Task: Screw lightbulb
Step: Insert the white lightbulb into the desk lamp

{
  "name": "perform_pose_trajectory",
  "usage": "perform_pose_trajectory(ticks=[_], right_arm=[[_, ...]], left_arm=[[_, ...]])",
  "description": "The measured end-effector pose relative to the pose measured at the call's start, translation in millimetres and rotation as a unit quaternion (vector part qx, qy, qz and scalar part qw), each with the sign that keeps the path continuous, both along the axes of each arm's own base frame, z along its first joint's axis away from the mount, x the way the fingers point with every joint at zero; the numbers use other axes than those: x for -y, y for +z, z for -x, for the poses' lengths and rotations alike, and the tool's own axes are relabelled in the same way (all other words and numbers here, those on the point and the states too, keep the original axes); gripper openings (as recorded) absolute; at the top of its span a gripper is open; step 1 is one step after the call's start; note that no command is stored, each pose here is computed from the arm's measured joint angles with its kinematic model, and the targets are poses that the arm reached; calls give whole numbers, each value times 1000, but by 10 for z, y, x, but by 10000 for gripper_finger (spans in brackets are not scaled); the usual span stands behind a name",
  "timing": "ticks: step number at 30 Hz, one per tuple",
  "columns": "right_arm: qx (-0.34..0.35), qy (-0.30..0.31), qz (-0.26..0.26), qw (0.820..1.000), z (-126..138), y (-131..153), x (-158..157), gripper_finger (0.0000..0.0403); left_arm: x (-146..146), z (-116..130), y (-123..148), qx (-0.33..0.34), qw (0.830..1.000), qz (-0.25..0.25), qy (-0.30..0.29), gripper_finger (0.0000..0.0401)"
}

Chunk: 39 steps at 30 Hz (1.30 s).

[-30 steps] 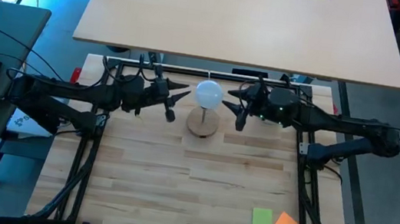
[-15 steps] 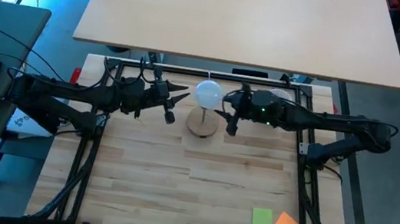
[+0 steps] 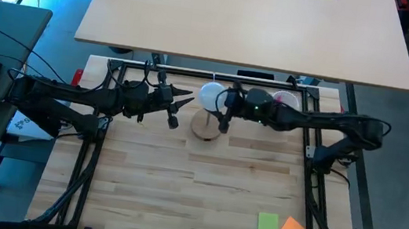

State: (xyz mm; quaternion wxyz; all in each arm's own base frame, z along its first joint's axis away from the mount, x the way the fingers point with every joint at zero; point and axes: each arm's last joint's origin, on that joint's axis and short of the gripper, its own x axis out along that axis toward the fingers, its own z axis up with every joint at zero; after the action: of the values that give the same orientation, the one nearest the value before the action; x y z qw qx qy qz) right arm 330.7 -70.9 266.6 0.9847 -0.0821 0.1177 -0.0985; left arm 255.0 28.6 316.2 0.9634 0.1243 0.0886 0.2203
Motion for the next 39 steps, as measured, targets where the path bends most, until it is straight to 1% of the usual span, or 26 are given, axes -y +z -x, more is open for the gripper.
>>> perform_pose_trajectory(ticks=[7, 11, 14, 16, 19, 22, 26, 29, 34, 36, 39], right_arm=[[29, -1, 8, 1000, -51, 8, 0, 259], [37, -2, 6, 999, -49, 28, 0, 245], [48, -4, -7, 999, -50, 44, 2, 220], [54, -10, -19, 998, -46, 50, 22, 192], [69, -24, -52, 996, -33, 64, 88, 151], [78, -37, -88, 992, -16, 65, 152, 149], [87, -43, -101, 990, -10, 76, 177, 149], [93, -47, -122, 987, -8, 76, 185, 149], [84, -46, -116, 989, -8, 62, 178, 149], [70, -44, -112, 990, -12, 37, 160, 149], [63, -45, -94, 993, -21, 27, 131, 149]], left_arm=[[0, 0, -2, -1, 1000, 1, 0, 82], [0, 1, -7, -2, 1000, 3, 0, 82], [0, 2, -13, -4, 1000, 7, 1, 82], [0, 3, -20, -7, 1000, 8, 1, 82], [0, 4, -25, -9, 1000, 10, 1, 82], [0, 3, -25, -8, 1000, 11, 1, 82], [0, 3, -22, -6, 1000, 11, 2, 82], [0, 3, -22, -6, 1000, 12, 2, 82], [0, 3, -22, -3, 1000, 18, 2, 82], [0, 3, -20, -2, 1000, 18, 2, 82], [0, 2, -13, 2, 1000, 18, 2, 82]])
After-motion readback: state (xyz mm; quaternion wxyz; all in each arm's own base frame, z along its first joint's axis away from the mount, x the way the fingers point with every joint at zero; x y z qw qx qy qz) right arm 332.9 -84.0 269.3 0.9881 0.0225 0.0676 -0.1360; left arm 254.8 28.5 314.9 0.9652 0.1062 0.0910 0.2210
